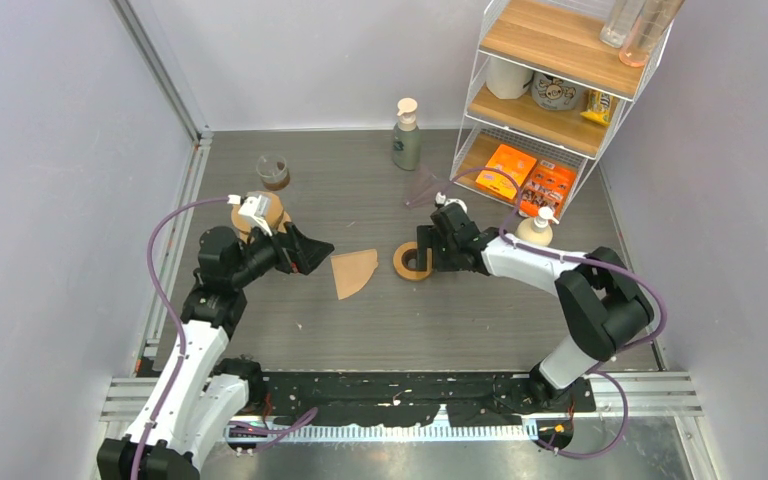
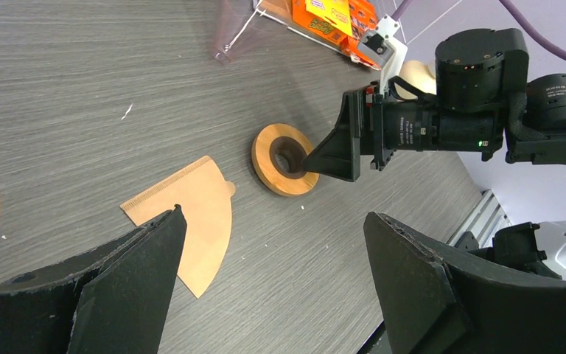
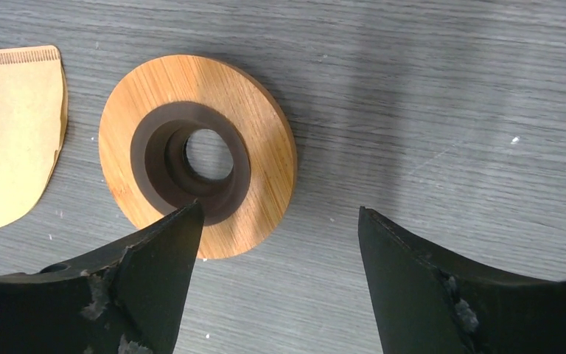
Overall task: Place the coffee filter in the dripper
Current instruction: Pick up the dripper holder from the center of the board.
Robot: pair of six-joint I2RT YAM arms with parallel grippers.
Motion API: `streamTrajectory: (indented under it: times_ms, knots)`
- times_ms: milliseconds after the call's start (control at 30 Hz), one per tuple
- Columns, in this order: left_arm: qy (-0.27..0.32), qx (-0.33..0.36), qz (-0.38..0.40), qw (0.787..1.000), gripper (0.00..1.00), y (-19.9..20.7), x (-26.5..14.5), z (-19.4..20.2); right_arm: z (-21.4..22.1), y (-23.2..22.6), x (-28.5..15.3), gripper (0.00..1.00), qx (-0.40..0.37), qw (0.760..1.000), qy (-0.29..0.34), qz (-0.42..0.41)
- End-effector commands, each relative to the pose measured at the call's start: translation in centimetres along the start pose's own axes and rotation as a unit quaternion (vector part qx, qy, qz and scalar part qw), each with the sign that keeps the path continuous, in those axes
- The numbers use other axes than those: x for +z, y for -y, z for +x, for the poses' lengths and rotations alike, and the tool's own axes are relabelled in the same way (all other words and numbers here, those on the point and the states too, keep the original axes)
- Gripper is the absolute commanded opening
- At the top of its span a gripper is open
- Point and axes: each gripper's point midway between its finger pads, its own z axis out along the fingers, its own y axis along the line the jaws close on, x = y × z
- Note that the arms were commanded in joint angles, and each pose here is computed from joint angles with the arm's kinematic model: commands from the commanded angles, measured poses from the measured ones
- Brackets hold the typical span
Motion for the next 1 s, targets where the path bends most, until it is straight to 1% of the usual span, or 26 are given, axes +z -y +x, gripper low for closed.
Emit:
streamTrajectory:
  times_ms: [0,67,467,600,667,700,767,800,900,967]
  knots:
    - [0.014,0.01,0.006,1.0,1.0,0.3,0.2,-0.8,-1.9,-1.1,0.7,0.8,0.013,0.999,0.03,-0.005]
    - [0.013,0.01,0.006,1.0,1.0,0.3,0.2,-0.7,-1.9,-1.2,1.1,0.78,0.015,0.999,0.033,-0.006]
    - [0.013,0.009,0.004,1.0,1.0,0.2,0.2,-0.6,-0.8,-1.2,2.4,0.75,0.003,1.0,0.018,0.014]
    - [0.005,0.0,-0.011,1.0,1.0,-0.4,0.2,-0.2,-0.3,-1.3,2.8,0.68,0.0,1.0,0.011,0.019]
    - [0.002,-0.004,-0.019,1.0,1.0,-0.6,0.3,-0.1,-0.3,-1.4,2.9,0.63,-0.003,1.0,0.008,0.021]
    - [0.001,-0.006,-0.023,1.0,0.99,-0.8,0.3,-0.1,-0.3,-1.4,2.9,0.57,-0.004,1.0,0.008,0.021]
    - [-0.001,-0.009,-0.03,1.0,0.99,-1.0,0.4,-0.1,-0.3,-1.5,2.9,0.49,-0.007,1.0,0.008,0.02]
    - [-0.005,-0.012,-0.033,0.999,1.0,-1.1,0.5,0.0,-0.3,-1.5,2.8,0.48,-0.009,1.0,0.006,0.02]
    - [-0.014,-0.017,-0.037,0.999,1.0,-1.2,0.7,0.2,-0.6,-1.7,2.4,0.37,-0.014,1.0,0.01,0.017]
    - [-0.018,-0.023,-0.042,0.999,0.99,-1.2,1.0,0.3,-1.0,-1.8,1.7,0.32,-0.018,1.0,0.017,0.01]
